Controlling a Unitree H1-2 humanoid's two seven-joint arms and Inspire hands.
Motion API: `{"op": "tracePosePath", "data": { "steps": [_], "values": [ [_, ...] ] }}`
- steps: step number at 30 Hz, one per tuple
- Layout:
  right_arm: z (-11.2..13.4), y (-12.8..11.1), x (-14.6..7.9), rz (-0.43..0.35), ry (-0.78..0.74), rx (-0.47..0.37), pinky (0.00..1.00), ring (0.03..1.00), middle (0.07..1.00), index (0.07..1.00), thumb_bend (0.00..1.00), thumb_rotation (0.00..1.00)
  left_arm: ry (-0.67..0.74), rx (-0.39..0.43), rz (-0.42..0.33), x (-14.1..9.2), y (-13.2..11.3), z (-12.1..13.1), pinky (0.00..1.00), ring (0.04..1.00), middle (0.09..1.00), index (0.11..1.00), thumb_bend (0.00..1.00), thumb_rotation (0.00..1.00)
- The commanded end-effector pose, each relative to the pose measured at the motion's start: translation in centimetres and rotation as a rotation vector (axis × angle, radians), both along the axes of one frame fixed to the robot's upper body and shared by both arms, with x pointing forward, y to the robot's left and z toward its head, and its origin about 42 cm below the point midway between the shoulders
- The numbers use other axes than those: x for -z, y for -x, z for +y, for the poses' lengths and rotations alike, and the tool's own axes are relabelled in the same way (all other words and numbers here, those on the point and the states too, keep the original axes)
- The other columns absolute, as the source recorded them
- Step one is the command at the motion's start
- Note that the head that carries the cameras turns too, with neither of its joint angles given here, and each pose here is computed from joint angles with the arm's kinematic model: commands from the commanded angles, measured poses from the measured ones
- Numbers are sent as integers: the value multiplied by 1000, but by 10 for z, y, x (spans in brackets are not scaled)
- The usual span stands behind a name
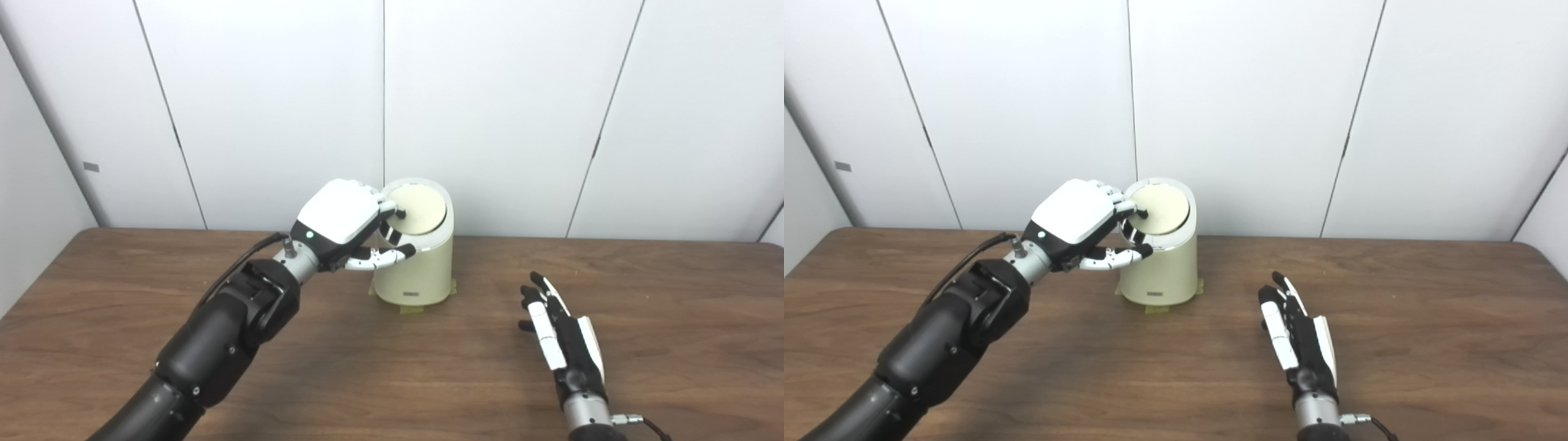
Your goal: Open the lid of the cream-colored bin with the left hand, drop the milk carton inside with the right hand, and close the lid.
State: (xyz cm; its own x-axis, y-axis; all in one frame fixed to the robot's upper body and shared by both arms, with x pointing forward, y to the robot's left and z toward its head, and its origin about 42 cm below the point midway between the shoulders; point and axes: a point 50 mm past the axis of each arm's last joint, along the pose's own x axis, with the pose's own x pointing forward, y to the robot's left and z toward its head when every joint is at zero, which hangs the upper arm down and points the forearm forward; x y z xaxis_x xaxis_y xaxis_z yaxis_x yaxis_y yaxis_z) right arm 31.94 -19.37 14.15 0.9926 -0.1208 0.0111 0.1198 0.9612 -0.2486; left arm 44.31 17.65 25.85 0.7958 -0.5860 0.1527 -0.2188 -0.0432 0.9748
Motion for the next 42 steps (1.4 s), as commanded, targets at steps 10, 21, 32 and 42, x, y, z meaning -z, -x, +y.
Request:
{"op": "tracePosePath", "data": {
  "steps": [10,21,32,42],
  "values": [
    [3,-7,-20,-72,-1,12,711,856,866,918,487,1000,-101,77,-74,-6,2,-7,915,854,801,788,448,1000],
    [3,-8,-21,-79,15,11,678,843,859,918,496,1000,-256,139,-191,-6,8,-12,961,917,860,820,457,987],
    [3,-7,-25,-75,4,17,678,830,845,917,481,1000,-311,103,-142,1,7,-11,976,936,872,807,477,1000],
    [2,-6,-28,-73,9,17,675,827,840,917,490,1000,-367,64,-60,6,7,-11,961,907,853,775,469,1000]
  ]
}}
